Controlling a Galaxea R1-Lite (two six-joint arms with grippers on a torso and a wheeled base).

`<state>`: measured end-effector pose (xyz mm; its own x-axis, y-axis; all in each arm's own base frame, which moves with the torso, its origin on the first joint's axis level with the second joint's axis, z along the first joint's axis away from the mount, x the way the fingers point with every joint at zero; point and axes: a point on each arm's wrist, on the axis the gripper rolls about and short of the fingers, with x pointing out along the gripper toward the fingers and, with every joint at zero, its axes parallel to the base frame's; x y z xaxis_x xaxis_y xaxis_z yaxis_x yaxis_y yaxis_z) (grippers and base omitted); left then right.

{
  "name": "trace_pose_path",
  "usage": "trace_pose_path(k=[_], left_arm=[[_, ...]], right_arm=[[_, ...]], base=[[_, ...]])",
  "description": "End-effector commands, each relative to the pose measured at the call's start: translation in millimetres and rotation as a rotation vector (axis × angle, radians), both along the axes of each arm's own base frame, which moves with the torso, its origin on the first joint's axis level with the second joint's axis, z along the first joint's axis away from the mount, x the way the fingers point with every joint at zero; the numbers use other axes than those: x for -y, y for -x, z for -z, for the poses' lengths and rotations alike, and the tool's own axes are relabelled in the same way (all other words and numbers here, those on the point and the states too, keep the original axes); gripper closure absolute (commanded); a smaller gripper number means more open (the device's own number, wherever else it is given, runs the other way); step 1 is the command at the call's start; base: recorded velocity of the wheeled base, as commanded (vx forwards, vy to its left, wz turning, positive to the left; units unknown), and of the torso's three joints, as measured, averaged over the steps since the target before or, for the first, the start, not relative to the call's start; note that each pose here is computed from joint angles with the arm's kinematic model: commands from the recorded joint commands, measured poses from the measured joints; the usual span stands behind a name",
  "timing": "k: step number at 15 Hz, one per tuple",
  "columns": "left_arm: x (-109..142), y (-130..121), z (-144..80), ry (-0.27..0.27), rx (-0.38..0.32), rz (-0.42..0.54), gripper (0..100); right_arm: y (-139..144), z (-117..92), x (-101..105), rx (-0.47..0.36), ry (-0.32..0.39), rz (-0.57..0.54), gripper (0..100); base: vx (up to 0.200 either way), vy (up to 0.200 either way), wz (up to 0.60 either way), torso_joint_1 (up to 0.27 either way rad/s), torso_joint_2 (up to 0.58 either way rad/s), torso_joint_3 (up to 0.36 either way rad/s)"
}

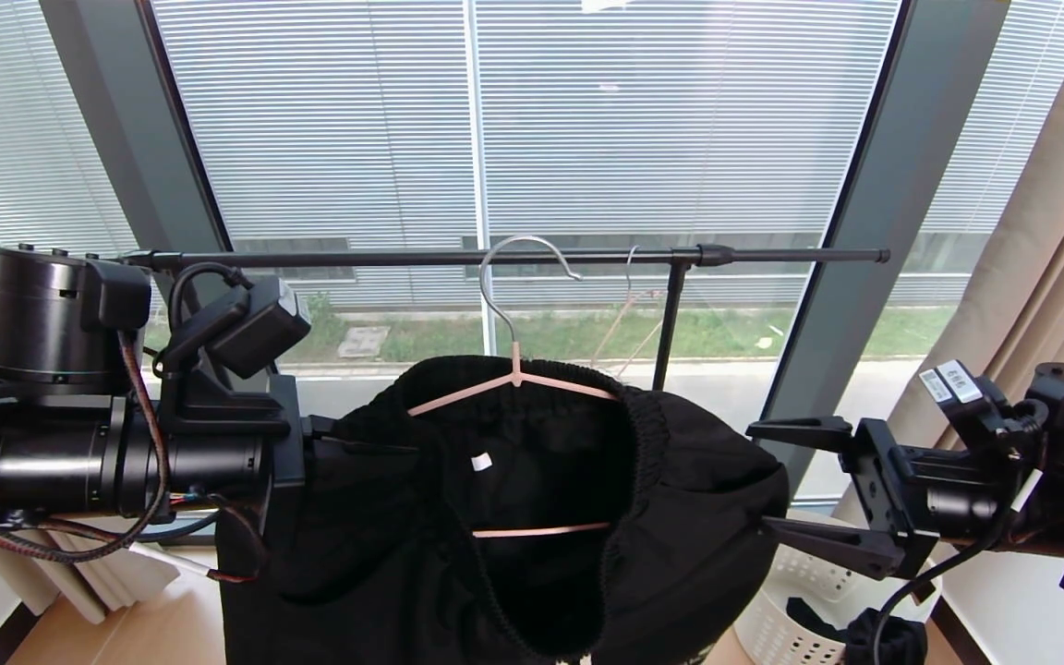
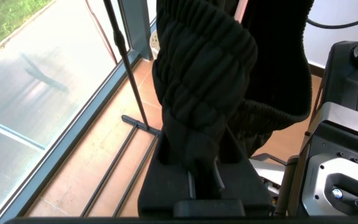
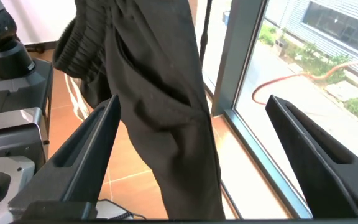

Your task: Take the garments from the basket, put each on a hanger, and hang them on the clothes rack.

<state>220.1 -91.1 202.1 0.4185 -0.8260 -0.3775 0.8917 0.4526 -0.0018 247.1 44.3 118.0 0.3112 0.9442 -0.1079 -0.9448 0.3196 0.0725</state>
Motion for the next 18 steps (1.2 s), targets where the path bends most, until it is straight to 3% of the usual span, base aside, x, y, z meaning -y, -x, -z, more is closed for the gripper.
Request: trace_pose_path(k=[1,10,14,15,18], left_arm=[[-0.2,0.5,-0.9,0.002,0.003,0.000,100],[-2.5,8.4,-9.3,0.037,-0.008,-0.017,100],[-4.5,14.3,-13.1,0.054,-0.012,-0.024,100],[-4.7,15.8,-12.6,0.057,-0.018,-0.025,100],[-5.5,18.1,-14.4,0.073,-0.036,-0.036,100]], right_arm=[[0.4,9.5,1.0,-0.041,0.004,0.003,0],[-6.4,64.9,-5.2,-0.149,0.065,-0.037,0],[-12.3,73.3,-9.5,-0.158,0.069,-0.049,0],[-12.6,74.2,-11.6,-0.142,0.070,-0.052,100],[-10.1,78.9,-10.5,-0.117,0.079,-0.025,100]], base=[[0.000,0.000,0.00,0.000,0.00,0.000],[0.000,0.000,0.00,0.000,0.00,0.000],[0.000,0.000,0.00,0.000,0.00,0.000],[0.000,0.000,0.00,0.000,0.00,0.000],[0.000,0.000,0.00,0.000,0.00,0.000]])
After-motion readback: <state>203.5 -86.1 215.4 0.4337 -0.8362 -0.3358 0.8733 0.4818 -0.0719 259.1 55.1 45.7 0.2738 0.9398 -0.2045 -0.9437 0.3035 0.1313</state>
